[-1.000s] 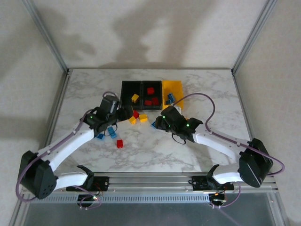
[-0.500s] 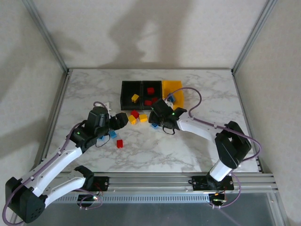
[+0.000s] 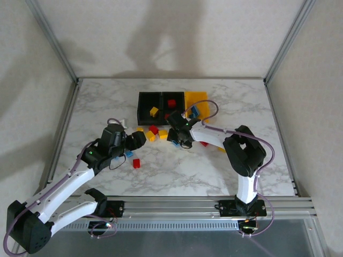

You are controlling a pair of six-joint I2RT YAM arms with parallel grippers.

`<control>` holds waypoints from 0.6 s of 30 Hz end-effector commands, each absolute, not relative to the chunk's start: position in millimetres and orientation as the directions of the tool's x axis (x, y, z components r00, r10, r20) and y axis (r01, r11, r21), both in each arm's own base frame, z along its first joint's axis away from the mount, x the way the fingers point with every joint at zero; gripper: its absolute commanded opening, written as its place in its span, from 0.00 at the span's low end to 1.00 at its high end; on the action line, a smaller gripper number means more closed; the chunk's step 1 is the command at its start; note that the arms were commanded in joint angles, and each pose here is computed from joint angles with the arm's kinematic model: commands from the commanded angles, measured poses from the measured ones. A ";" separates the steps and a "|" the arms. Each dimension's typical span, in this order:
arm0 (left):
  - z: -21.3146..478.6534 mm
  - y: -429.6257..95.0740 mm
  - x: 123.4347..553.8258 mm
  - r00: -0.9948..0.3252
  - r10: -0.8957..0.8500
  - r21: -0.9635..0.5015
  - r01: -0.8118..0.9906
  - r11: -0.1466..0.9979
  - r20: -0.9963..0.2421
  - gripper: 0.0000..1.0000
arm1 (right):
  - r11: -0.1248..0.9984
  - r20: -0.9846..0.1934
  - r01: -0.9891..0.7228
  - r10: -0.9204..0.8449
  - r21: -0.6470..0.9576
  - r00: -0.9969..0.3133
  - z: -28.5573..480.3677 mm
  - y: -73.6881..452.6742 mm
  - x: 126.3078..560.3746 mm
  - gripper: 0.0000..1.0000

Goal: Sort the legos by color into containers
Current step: Pick up the lego from the center of the table.

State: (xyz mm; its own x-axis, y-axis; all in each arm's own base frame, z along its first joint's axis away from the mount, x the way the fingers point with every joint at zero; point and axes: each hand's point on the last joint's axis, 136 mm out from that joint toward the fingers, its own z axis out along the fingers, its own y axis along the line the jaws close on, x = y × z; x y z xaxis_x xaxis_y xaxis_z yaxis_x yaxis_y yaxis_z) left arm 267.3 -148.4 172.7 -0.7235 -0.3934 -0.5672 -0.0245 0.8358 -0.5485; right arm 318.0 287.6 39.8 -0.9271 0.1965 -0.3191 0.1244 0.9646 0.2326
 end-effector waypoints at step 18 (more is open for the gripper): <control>161.2 -150.0 266.0 -0.733 -0.401 -0.552 -0.042 0.833 -0.550 0.69 | 0.972 -0.263 0.107 0.161 0.210 -0.951 17.7 281.2 306.6 0.46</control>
